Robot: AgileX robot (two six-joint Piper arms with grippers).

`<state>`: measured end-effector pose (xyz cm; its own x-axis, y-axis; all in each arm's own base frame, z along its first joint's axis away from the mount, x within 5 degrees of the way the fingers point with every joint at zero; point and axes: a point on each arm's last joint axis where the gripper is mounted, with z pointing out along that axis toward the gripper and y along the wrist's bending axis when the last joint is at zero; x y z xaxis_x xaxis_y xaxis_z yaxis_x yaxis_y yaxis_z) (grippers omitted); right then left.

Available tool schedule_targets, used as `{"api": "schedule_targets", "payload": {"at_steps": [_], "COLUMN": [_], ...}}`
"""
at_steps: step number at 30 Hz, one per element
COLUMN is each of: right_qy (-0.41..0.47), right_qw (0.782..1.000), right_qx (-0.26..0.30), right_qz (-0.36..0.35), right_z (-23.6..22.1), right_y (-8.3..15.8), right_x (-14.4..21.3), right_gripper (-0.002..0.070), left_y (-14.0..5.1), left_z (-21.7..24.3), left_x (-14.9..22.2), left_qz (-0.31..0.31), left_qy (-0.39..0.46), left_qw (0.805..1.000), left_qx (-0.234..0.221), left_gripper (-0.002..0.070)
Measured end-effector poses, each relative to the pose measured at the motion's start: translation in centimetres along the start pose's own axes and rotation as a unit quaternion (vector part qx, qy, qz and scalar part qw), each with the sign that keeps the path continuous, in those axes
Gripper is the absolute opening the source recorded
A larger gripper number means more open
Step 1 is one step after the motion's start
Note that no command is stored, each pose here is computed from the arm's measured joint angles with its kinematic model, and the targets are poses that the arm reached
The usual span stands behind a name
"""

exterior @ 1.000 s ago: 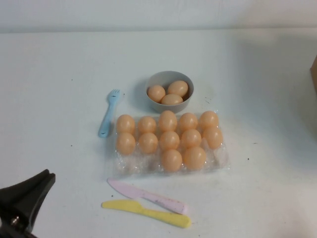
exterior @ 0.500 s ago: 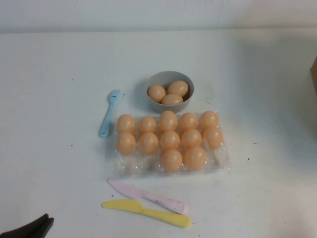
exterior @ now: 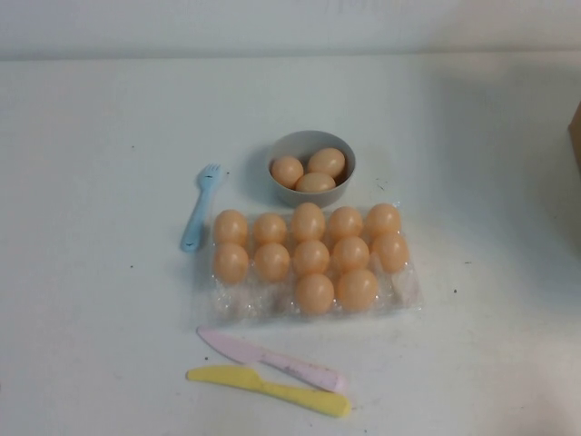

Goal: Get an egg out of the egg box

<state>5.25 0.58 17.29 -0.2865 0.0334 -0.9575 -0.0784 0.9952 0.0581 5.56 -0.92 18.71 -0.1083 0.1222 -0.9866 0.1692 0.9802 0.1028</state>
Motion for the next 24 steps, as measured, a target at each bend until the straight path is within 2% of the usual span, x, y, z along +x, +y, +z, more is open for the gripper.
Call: {"api": "schedule_targets", "payload": {"at_steps": [6,12,24], "right_qy": [0.001,0.001,0.001], "right_qw": [1.0,1.0,1.0], "right_qx": [0.0,0.0,0.0], "right_qz": [0.0,0.0,0.0], "right_z": [0.0,0.0,0.0], "right_y": [0.0,0.0,0.0], "right_x": [0.0,0.0,0.0], "right_gripper": [-0.0017,-0.0017,-0.0017], "left_y": [0.4,0.0,-0.1], "left_z": [0.0,-0.1,-0.1], "left_x": [0.3,1.5,1.5], "left_qz": [-0.048,-0.061,-0.147], "left_qy": [0.016,0.081,0.083], "left_qw": [0.998,0.994,0.985], "left_qx": [-0.04,-0.027,-0.025], "left_gripper": [-0.0002,-0.0002,-0.0002]}}
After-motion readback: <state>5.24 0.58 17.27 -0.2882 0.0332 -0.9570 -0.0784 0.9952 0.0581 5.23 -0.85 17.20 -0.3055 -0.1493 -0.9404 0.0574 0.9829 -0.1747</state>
